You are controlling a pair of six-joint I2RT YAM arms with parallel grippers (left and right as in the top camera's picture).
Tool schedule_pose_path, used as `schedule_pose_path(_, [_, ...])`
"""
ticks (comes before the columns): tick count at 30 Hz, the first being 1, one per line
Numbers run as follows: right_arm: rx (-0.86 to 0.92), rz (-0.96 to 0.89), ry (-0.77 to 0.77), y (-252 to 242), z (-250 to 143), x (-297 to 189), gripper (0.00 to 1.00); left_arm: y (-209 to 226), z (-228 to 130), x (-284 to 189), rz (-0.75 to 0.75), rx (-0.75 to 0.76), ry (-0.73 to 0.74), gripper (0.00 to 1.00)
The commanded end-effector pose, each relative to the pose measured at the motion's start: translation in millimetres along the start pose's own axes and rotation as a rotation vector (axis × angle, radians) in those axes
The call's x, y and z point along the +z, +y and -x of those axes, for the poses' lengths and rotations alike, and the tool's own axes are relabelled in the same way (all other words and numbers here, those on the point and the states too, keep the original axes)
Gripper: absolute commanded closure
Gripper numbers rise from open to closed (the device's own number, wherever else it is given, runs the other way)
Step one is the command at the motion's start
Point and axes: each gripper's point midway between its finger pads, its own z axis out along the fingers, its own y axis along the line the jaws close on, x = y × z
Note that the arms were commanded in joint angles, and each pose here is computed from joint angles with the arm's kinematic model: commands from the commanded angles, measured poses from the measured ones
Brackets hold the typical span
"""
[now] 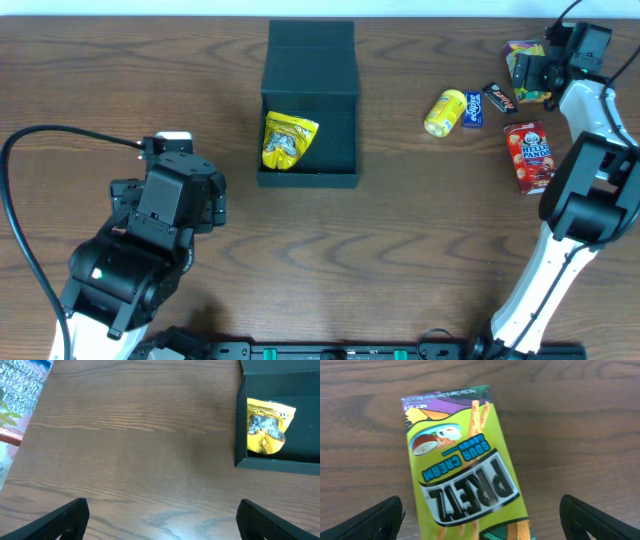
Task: Pack container
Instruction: 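Move the right gripper to the Pretz box and grasp it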
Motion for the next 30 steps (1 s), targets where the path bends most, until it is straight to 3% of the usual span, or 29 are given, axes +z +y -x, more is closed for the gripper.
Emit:
schedule_pose_path(1, [-0.005, 0.044, 0.012, 7.8, -8.8, 10.6, 0.01, 0.9, 1.1, -1.6, 0.0, -0.014, -0.003, 0.05])
schedule_pose_path(20, [0.0, 0.057, 0.075, 11.2, -33.5, 25.0, 0.01, 1.0, 1.1, -1.6, 0.0, -0.014, -0.003, 0.05])
schedule_pose_path(30, [0.05, 0.061, 0.112, 12.7, -42.1, 24.1, 0.21, 1.0, 1.1, -1.6, 0.0, -0.014, -0.003, 0.05])
